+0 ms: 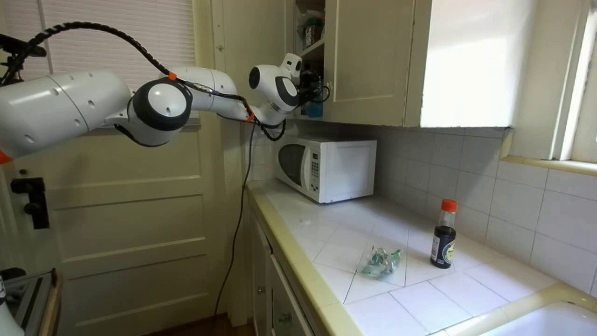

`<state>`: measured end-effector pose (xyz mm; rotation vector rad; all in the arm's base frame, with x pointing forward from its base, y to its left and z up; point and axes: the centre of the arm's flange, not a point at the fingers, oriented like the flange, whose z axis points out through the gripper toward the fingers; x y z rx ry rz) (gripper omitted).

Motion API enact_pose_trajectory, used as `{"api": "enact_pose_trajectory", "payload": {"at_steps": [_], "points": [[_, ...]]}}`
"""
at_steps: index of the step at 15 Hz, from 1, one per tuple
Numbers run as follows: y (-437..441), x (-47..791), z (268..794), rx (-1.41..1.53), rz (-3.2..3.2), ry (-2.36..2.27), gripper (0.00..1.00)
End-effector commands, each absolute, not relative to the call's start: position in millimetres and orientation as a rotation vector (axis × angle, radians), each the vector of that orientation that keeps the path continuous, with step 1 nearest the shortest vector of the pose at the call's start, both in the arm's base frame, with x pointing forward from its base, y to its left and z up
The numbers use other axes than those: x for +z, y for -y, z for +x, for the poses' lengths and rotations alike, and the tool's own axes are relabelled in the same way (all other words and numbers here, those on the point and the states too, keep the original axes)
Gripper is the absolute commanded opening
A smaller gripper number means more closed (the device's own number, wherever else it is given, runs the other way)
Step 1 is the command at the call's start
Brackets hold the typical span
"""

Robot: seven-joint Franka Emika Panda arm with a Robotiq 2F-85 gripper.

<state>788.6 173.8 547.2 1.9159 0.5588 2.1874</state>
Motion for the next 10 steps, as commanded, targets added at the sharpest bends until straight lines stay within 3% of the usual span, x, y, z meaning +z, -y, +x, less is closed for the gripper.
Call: {"api": "enact_pose_trajectory", "payload": {"at_steps": [1, 10], "points": [[-179.9, 544.4, 816.4, 2.132, 1.945, -0.577, 1.00], [-183.0, 517.7, 821.9, 2.062, 2.107, -0.524, 1.00]]}}
